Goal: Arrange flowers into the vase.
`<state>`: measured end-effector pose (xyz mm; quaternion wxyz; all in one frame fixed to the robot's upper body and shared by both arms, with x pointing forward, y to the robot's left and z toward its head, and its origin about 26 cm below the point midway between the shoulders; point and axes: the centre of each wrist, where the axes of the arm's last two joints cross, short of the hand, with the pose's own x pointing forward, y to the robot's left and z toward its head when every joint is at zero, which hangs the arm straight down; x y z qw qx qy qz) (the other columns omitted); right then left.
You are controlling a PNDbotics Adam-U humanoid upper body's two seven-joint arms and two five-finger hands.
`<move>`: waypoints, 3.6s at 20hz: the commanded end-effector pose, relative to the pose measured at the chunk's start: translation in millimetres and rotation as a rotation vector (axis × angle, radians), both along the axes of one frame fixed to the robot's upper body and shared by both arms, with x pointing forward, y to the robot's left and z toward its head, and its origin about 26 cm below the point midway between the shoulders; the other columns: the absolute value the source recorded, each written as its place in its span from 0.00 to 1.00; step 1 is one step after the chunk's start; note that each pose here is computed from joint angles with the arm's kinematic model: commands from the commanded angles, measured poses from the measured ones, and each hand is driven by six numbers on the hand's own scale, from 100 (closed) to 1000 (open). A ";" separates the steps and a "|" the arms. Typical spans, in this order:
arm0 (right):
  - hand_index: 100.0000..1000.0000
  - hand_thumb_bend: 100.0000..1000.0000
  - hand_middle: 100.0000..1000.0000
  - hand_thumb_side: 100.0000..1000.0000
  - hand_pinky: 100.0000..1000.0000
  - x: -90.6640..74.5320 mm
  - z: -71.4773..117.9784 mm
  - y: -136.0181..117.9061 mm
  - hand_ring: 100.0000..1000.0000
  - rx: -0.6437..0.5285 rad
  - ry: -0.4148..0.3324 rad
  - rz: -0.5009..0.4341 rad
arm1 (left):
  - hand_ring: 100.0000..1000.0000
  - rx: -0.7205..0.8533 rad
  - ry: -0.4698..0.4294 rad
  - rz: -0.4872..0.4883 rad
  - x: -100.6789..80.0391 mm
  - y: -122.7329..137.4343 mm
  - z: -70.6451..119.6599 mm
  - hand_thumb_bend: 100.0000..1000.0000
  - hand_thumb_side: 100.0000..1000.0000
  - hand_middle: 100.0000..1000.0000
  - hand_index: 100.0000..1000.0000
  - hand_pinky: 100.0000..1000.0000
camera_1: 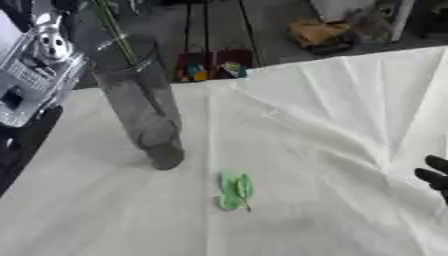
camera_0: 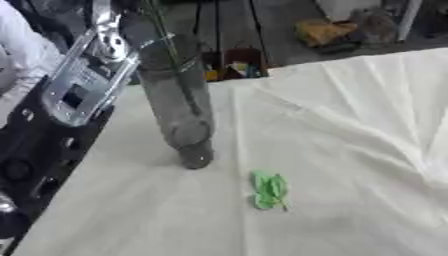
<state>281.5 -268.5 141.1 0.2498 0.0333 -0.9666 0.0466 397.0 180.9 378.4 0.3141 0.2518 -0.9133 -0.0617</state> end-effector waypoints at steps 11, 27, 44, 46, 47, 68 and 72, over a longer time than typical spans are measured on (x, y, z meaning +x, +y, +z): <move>0.65 0.00 0.51 1.00 0.75 -2.2 4.9 -1.2 0.80 -0.008 -0.012 -0.003 | 0.40 0.145 -0.031 0.095 -5.1 19.8 7.3 0.00 0.89 0.41 0.38 0.16; 0.65 0.00 0.51 1.00 0.75 -1.8 5.5 -0.6 0.80 -0.005 -0.017 0.005 | 0.44 0.096 -0.003 0.069 -2.4 18.1 0.2 0.00 0.91 0.47 0.50 0.18; 0.65 0.00 0.50 1.00 0.76 -1.7 5.7 -0.9 0.80 -0.001 0.000 -0.001 | 0.57 0.262 0.090 0.054 -1.8 25.8 -9.3 0.00 0.89 0.61 0.64 0.31; 0.64 0.00 0.50 1.00 0.76 -1.7 5.8 -0.9 0.80 -0.001 0.001 -0.001 | 0.60 0.278 0.102 0.049 -1.2 26.1 -10.8 0.00 0.92 0.63 0.66 0.33; 0.64 0.00 0.50 1.00 0.76 -1.7 5.8 -0.9 0.80 -0.001 0.001 0.000 | 0.61 0.284 0.108 0.046 -0.9 26.2 -11.3 0.00 0.93 0.64 0.67 0.34; 0.65 0.00 0.50 1.00 0.76 -1.3 5.8 0.7 0.81 -0.002 0.004 0.004 | 0.69 0.265 0.126 -0.005 1.9 24.9 -18.6 0.00 1.00 0.72 0.76 0.42; 0.65 0.00 0.50 1.00 0.76 -1.3 6.0 0.7 0.81 -0.001 0.004 0.005 | 0.69 0.267 0.129 -0.016 1.7 24.1 -19.7 0.00 1.00 0.72 0.76 0.42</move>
